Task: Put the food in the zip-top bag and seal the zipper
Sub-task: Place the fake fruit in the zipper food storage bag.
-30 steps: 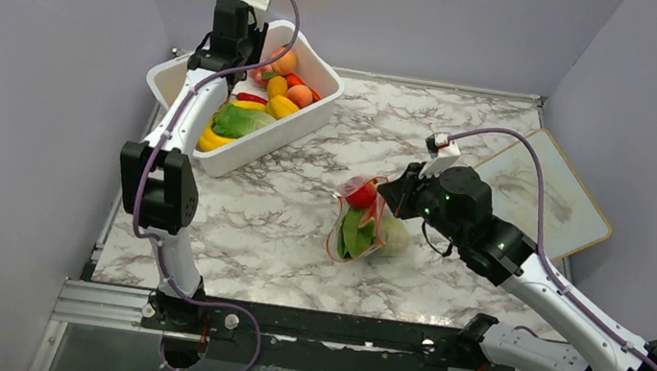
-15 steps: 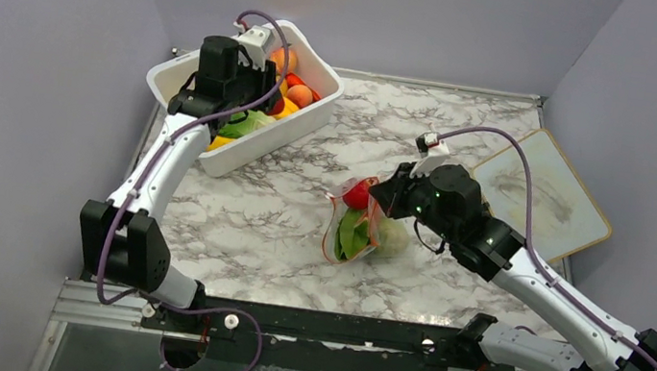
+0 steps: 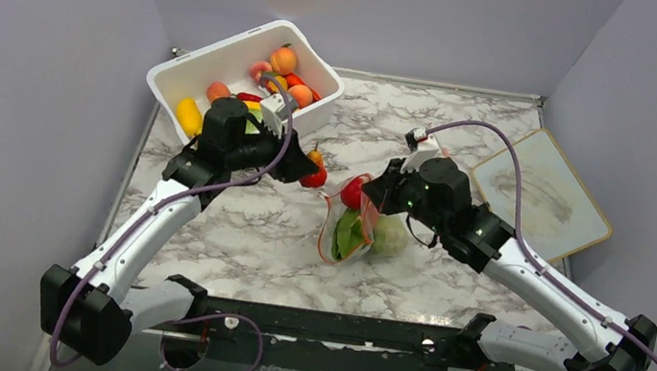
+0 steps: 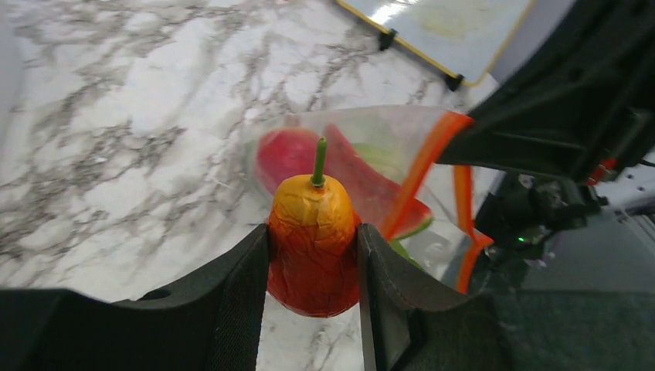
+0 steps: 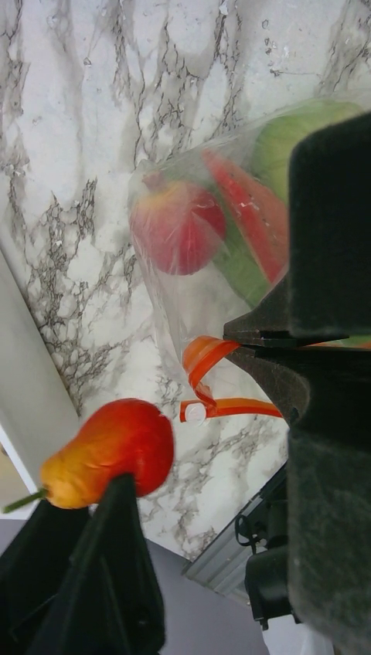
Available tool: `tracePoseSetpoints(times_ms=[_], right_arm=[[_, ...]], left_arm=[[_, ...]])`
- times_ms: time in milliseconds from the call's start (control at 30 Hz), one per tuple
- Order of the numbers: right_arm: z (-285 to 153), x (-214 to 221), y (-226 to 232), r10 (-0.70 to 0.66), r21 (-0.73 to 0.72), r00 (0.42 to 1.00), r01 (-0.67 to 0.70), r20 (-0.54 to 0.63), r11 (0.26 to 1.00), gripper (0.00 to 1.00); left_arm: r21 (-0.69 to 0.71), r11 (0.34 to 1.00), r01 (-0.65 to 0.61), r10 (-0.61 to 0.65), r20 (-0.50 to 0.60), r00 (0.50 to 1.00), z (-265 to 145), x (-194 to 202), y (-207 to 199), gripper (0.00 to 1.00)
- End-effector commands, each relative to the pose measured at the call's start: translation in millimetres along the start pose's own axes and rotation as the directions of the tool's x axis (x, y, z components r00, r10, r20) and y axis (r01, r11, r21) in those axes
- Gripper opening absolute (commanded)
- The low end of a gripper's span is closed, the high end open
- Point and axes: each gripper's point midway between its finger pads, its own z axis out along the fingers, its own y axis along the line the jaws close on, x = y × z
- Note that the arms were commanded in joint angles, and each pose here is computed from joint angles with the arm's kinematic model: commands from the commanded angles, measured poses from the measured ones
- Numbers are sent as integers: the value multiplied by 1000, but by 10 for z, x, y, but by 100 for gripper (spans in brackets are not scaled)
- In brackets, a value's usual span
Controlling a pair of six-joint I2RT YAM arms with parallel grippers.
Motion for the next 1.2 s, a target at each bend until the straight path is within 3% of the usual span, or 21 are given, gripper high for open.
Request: tracePoseSetpoints(times_ms=[0, 433, 733, 1167], right_arm=[[-11, -224, 71, 11, -3, 998, -11, 61, 1000, 1], [-17, -256, 84, 15, 1, 998, -15, 59, 1000, 1], [-32, -248, 100, 34, -11, 997, -33, 64, 999, 1], [-72, -251, 119, 35, -27, 997, -33, 69, 999, 1]], left_arm=[[230, 973, 36, -45, 34, 998, -93, 35, -548, 20], [406, 913, 42, -117, 162, 980, -465, 25, -1105, 20], [389, 916, 96, -157, 129, 979, -251, 264, -1041, 19], [299, 954, 24, -50, 83, 995, 146, 633, -919, 18]])
